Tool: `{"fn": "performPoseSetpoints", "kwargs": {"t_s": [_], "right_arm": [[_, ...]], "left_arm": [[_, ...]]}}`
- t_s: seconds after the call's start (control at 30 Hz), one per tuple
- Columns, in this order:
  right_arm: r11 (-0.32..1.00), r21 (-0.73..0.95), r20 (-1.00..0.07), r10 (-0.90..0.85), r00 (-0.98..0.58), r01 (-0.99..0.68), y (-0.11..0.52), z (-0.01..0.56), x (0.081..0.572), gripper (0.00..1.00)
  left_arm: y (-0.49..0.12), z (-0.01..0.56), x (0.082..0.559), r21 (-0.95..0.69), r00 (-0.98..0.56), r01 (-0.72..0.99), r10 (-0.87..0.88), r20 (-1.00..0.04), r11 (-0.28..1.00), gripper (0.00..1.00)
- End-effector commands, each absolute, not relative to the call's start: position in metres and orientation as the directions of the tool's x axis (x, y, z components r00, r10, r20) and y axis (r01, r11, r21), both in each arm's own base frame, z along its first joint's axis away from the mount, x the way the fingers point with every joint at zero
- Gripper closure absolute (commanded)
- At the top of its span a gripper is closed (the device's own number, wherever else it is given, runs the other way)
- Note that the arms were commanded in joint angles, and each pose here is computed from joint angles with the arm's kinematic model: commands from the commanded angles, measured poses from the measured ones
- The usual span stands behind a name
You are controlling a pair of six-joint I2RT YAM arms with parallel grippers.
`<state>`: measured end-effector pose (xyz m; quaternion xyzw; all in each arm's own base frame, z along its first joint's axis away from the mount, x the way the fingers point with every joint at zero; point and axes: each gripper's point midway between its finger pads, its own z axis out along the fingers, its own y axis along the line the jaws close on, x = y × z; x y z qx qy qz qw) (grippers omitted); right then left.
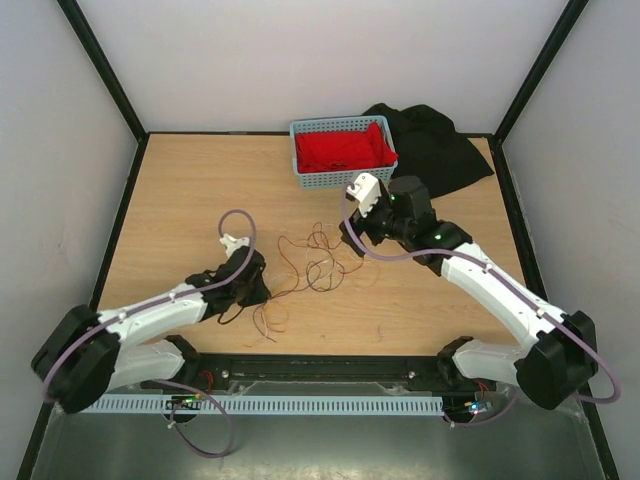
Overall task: Zip-tie the wires
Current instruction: Place the cable at the center of the board.
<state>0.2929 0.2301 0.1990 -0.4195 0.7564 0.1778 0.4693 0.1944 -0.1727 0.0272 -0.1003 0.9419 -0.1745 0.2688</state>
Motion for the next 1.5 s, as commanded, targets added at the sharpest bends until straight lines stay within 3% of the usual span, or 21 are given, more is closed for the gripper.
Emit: {"fn": "performPoseSetpoints", "kwargs": {"t_s": [0.0, 0.47, 0.67, 0.97, 1.07, 1.17, 1.47], "right_arm": [[0.645, -0.103, -0.866, -0.432, -0.25, -0.758, 0.212, 0.215, 0.292, 0.01], [0.734, -0.079, -0.871, -0.38, -0.311, -0.675, 0.185, 0.216, 0.305, 0.01], [0.756, -0.06, -0.871, -0.358, -0.335, -0.652, 0.178, 0.21, 0.309, 0.01], [0.777, -0.014, -0.898, -0.286, -0.334, -0.629, 0.183, 0.207, 0.313, 0.01], [0.791, -0.003, -0.906, -0.261, -0.334, -0.612, 0.182, 0.207, 0.315, 0.01], [0.805, 0.014, -0.913, -0.232, -0.335, -0.594, 0.181, 0.208, 0.317, 0.01], [0.924, -0.003, -0.946, -0.126, -0.297, -0.383, 0.142, 0.225, 0.336, 0.01]], "left_arm": [[-0.201, 0.034, 0.22, -0.403, -0.809, -0.041, -0.267, -0.524, 0.914, 1.0], [-0.274, 0.009, 0.255, -0.364, -0.842, 0.086, -0.128, -0.524, 0.927, 1.0], [-0.275, 0.018, 0.262, -0.359, -0.825, 0.103, -0.122, -0.551, 0.928, 0.99], [-0.247, 0.036, 0.255, -0.329, -0.789, 0.09, -0.134, -0.599, 0.94, 0.74], [-0.243, 0.042, 0.254, -0.332, -0.782, 0.095, -0.136, -0.608, 0.938, 0.62], [-0.24, 0.054, 0.256, -0.324, -0.764, 0.113, -0.126, -0.632, 0.939, 0.58], [-0.182, 0.124, 0.263, -0.272, -0.648, 0.081, -0.156, -0.745, 0.959, 0.31]]}}
